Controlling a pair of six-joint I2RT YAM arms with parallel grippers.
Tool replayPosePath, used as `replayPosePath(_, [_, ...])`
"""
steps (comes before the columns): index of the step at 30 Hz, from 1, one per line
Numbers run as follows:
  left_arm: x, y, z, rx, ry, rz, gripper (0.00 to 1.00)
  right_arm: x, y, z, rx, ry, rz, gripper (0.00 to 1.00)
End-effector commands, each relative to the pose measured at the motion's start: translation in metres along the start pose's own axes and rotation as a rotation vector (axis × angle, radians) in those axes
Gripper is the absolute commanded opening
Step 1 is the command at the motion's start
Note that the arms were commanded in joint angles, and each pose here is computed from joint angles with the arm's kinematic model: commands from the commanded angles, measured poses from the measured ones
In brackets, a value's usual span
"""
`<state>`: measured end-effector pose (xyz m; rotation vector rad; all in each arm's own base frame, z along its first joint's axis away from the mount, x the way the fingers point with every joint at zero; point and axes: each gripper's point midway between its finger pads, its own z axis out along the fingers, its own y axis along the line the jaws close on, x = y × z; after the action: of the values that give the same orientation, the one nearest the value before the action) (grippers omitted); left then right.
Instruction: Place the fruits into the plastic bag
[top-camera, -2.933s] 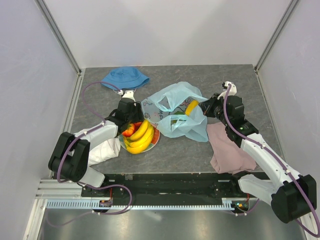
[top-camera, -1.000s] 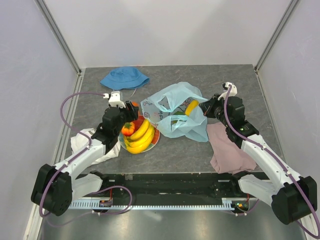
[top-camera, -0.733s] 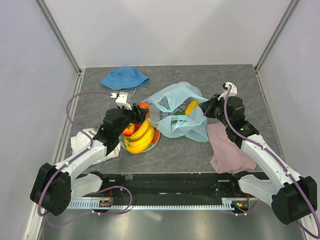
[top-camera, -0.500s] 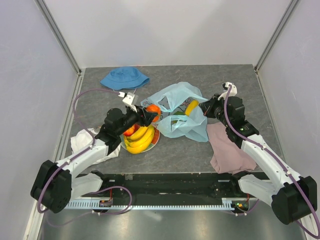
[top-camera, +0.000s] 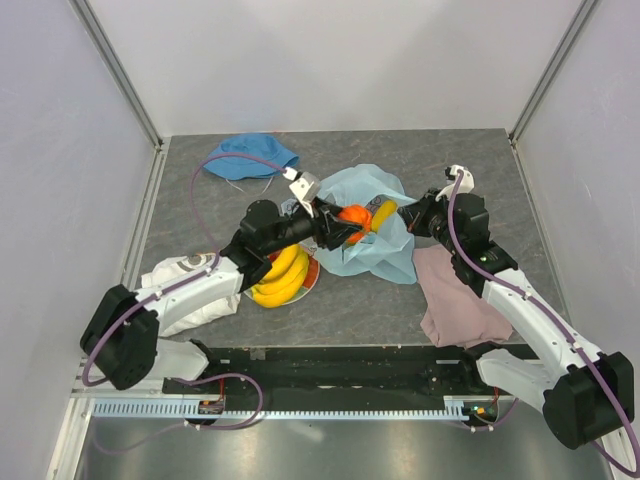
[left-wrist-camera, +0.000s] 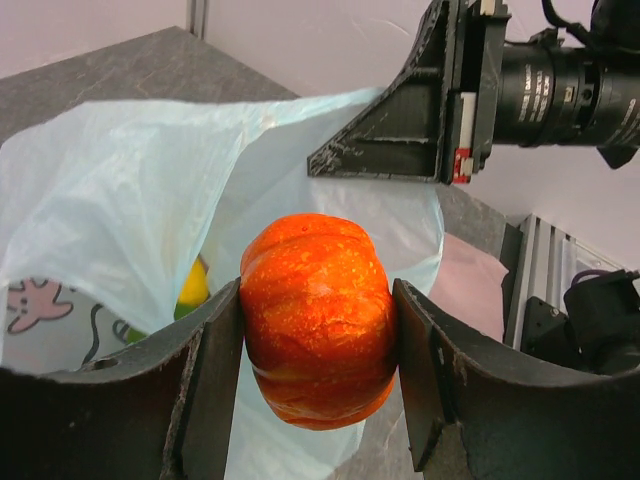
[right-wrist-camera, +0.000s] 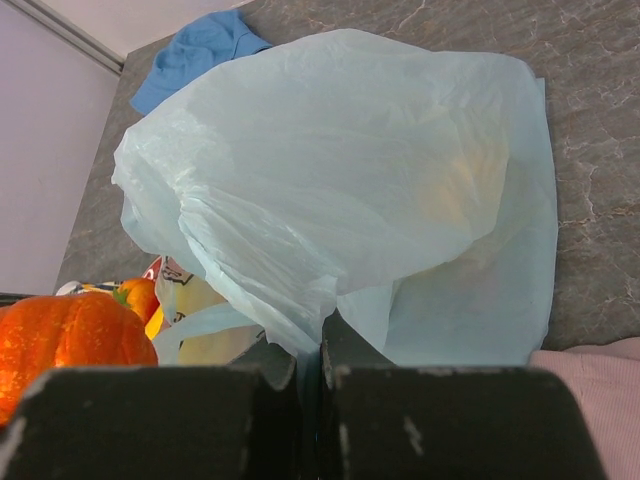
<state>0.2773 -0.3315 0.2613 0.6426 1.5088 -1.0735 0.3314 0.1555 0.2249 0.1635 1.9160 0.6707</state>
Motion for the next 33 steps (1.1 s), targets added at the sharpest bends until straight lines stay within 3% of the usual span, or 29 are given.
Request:
replayPosePath(1, [-0.021, -0.004, 0.025, 0.016, -0.045, 0.065, 0.52, -0.007, 0.004, -0.004, -0.018, -0.031, 0.009, 0.0])
replayPosePath(7, [-0.007, 0.017, 0.048, -0.098, 0.05, 0.157, 0.51, -0.004, 0.0, -0.007, 0.001, -0.018, 0.002, 0.0])
replayPosePath(17, [0.045, 0.043, 0.072, -0.142, 0.208, 0.113, 0.5, -0.003, -0.001, -0.007, 0.009, -0.014, -0.002, 0.0])
replayPosePath(33, [0.105, 0.06, 0.09, -0.148, 0.324, 0.015, 0.5, -0.001, -0.004, -0.005, 0.019, -0.007, 0.0, 0.0])
